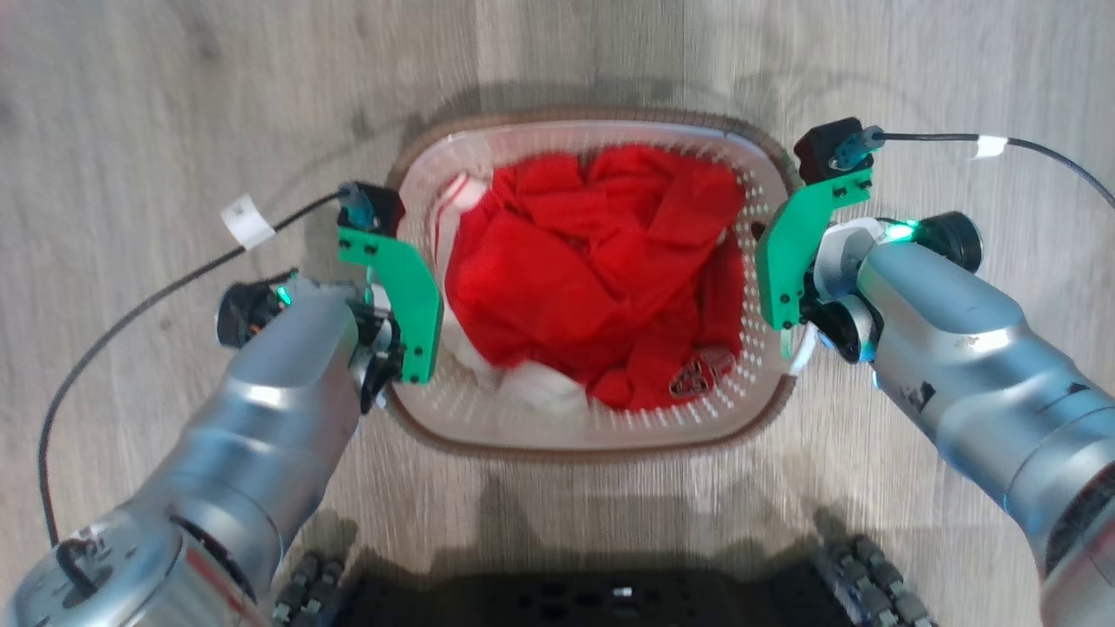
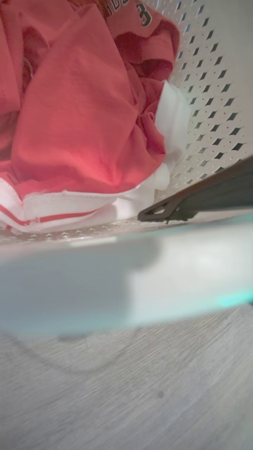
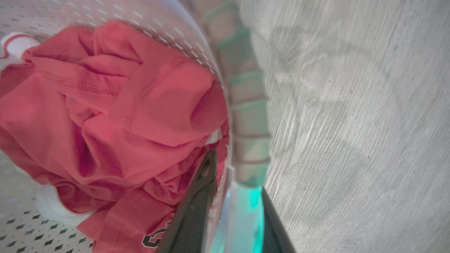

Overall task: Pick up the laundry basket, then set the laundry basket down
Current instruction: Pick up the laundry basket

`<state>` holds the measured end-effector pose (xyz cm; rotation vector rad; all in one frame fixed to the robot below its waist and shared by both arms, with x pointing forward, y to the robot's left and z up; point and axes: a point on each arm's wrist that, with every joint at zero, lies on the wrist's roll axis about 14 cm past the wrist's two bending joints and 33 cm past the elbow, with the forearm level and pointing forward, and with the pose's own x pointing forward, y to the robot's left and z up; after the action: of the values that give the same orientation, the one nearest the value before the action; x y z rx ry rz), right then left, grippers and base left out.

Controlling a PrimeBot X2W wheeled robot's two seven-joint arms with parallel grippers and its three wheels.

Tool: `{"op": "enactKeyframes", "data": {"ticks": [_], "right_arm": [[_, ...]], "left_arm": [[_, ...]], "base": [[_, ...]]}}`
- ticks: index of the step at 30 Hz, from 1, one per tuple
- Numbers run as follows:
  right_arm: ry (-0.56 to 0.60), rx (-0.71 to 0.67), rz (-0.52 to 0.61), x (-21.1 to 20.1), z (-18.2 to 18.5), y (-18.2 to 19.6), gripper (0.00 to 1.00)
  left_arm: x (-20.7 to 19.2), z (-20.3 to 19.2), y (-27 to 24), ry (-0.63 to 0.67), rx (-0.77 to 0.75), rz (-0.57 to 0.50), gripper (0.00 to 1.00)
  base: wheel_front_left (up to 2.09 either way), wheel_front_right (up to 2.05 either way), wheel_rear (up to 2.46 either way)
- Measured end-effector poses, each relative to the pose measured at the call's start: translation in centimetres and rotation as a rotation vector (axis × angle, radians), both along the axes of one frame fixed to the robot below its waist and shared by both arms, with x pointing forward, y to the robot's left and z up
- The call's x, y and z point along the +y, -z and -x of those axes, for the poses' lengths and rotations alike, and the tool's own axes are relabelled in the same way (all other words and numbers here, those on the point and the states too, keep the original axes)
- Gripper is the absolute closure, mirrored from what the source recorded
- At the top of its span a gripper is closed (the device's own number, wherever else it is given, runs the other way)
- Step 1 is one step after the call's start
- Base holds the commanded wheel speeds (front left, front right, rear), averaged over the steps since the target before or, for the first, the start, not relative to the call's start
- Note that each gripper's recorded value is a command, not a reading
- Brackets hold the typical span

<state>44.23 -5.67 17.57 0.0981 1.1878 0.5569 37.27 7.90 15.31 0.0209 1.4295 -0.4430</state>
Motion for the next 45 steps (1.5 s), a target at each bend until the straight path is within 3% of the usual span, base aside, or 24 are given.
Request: {"op": "enactKeyframes", "data": {"ticks": [11,29,45], "right_arm": [[-0.069,0.017,-0.014,1.4,1.8,-6.5,1.00],[-0.145,-0.004,0.015,3.0,9.7,-14.9,1.00],[-0.181,-0.119,0.035,4.4,11.0,-19.6,1.00]], "left_arm": [[1.5,2.4,-5.9,0.003,0.042,-0.029,1.00],[3.4,10.0,-13.6,-0.006,0.057,-0.075,1.00],[4.7,11.1,-17.5,-0.018,-0.026,-0.083,1.00]], "base": [[0.00,0.00,0.00],[0.00,0.00,0.00],[0.00,0.00,0.00]]}}
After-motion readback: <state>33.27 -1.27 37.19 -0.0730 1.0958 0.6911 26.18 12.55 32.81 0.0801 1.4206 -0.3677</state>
